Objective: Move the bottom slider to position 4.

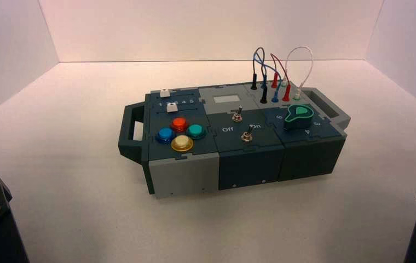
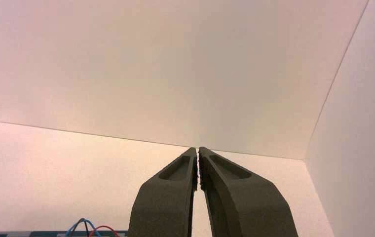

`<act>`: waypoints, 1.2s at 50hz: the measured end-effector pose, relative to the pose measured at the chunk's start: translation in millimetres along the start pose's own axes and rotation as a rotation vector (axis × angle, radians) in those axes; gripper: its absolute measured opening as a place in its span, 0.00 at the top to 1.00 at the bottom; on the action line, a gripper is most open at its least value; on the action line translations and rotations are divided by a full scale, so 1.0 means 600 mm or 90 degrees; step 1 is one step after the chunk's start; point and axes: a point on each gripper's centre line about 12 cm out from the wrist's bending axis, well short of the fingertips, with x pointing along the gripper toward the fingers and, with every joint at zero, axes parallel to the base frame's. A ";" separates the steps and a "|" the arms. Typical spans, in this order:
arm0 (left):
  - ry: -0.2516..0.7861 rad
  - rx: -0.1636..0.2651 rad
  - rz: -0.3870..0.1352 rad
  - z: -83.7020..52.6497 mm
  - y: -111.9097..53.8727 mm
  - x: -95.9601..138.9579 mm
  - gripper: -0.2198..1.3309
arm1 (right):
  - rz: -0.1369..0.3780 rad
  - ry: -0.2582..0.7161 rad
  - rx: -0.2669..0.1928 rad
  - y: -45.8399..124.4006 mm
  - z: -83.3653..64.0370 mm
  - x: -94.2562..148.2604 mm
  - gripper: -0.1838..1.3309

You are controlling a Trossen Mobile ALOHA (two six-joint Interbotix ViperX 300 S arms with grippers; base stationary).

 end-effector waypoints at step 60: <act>0.099 -0.001 -0.026 -0.008 -0.012 0.006 0.96 | 0.028 0.078 0.006 0.013 0.009 -0.001 0.97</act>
